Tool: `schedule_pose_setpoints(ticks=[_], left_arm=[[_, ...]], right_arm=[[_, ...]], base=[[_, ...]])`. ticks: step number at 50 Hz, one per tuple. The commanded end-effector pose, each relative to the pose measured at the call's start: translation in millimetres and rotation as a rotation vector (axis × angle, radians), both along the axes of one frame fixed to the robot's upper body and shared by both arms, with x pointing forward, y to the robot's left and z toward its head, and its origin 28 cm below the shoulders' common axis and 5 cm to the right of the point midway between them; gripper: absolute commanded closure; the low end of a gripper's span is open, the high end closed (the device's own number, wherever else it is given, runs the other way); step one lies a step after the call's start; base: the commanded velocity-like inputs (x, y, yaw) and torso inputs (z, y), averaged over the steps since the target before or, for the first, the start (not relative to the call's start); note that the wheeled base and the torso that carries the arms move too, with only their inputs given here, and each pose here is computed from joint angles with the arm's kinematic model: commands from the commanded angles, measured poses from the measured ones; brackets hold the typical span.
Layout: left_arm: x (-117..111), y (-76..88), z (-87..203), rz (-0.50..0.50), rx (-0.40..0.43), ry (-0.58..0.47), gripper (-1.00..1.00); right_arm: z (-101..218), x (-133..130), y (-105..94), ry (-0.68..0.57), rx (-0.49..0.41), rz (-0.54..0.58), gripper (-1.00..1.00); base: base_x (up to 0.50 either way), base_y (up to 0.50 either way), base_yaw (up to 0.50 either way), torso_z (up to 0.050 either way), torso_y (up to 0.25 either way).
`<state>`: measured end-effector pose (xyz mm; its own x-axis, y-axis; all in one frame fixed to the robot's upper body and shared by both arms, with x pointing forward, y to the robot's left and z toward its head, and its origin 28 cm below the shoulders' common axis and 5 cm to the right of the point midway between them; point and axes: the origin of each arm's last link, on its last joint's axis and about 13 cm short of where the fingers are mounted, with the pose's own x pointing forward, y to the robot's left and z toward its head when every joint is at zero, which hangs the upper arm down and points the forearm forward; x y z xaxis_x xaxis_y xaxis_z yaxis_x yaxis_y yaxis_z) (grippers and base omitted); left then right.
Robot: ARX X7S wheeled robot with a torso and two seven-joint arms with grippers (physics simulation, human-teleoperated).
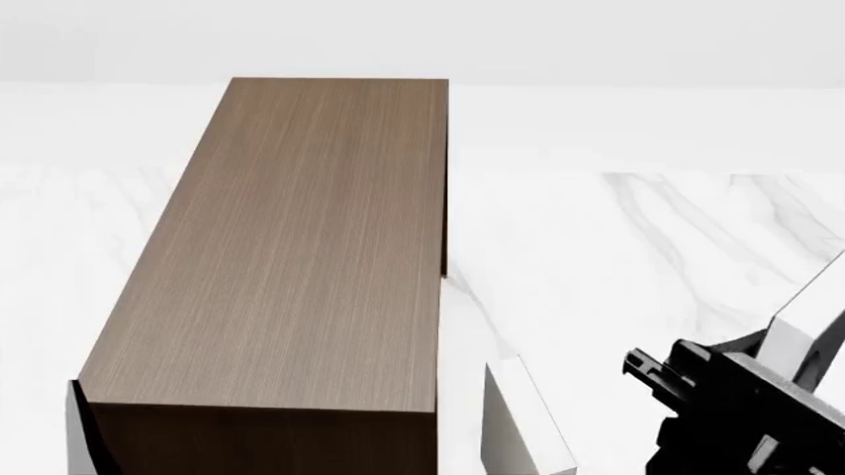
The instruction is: Pick up the book in the middle and place it on the cabinet shelf.
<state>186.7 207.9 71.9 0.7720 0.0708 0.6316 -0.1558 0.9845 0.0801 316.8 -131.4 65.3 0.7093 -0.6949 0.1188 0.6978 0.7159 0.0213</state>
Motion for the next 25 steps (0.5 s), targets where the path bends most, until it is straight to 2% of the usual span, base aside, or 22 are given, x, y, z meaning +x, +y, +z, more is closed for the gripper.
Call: schedule_pose_setpoints(ticks=[1, 9, 17, 25], left_arm=[[2.0, 1.0, 2.0, 0.007, 0.002, -0.014, -1.0], [2.1, 1.5, 2.4, 0.01, 0.001, -0.015, -1.0], [2.0, 1.3, 2.3, 0.01, 0.001, -0.015, -1.0], [1.7, 1.0, 2.2, 0.01, 0.003, -0.015, -1.0]], right_arm=[[41.3, -3.5, -11.0, -0.138, -0.112, -0.081, 1.0], [69.9, -10.7, -12.1, -0.234, -0.192, -0.079, 1.0], [114.3, -14.9, -12.6, -0.355, -0.28, 0.025, 1.0], [156.1, -21.7, -15.7, -0.473, -0.382, 0.071, 1.0]], base=[[0.0, 0.0, 0.0, 0.0, 0.0], [0.0, 0.0, 0.0, 0.0, 0.001], [0.0, 0.0, 0.0, 0.0, 0.003], [0.0, 0.0, 0.0, 0.0, 0.001]])
